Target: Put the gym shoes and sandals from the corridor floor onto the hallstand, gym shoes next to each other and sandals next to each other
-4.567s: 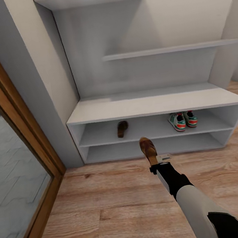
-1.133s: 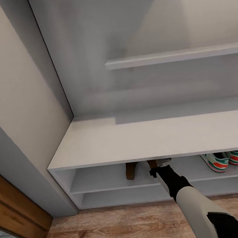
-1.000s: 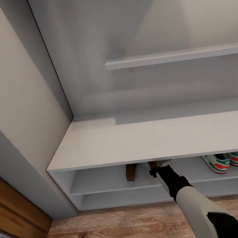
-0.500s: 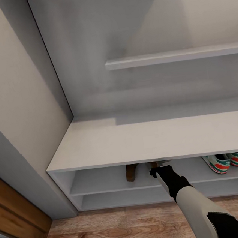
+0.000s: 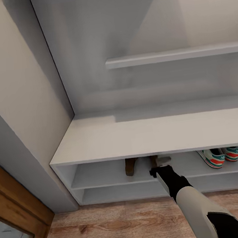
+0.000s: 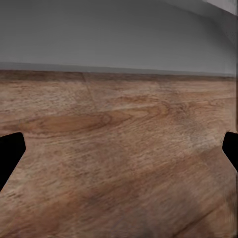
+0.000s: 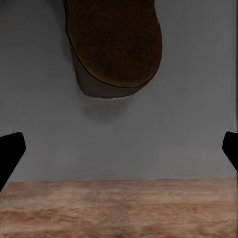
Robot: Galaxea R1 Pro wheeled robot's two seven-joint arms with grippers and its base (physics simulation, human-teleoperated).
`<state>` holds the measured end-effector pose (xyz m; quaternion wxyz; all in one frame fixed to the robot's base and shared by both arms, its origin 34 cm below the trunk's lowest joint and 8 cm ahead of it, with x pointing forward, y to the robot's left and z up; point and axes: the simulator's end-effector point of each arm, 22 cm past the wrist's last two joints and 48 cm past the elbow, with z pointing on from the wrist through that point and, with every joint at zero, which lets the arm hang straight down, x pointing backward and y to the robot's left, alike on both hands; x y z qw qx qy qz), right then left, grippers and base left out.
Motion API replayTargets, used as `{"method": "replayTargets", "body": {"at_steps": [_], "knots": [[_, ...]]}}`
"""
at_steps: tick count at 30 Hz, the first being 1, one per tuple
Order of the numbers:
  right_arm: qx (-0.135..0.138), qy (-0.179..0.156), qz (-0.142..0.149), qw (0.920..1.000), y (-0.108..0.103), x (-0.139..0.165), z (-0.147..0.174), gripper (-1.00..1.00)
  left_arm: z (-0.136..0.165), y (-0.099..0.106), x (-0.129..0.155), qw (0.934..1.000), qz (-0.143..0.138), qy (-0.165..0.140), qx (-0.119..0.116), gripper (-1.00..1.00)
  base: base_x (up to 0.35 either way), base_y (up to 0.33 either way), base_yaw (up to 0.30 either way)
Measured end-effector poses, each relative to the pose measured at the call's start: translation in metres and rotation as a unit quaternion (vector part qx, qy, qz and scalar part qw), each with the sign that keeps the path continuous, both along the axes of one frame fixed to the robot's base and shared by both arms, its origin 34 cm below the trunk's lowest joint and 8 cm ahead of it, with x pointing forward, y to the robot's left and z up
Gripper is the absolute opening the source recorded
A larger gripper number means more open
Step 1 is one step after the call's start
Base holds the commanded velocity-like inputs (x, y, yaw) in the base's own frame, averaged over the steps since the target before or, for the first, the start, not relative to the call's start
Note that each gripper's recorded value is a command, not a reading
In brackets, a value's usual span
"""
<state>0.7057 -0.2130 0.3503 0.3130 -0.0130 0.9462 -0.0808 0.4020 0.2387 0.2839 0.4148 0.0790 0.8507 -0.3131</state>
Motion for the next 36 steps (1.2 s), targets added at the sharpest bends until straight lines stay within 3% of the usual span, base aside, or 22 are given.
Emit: {"method": "replayTargets", "body": {"at_steps": [36], "knots": [[0.000, 0.008, 0.003, 1.0000, 0.0025, -0.0061, -0.0075, 1.00, -0.0010, 0.0039, -0.0008, 1.0000, 0.005, 0.002, 0.001, 1.00, -0.335, 0.000, 0.000]]}}
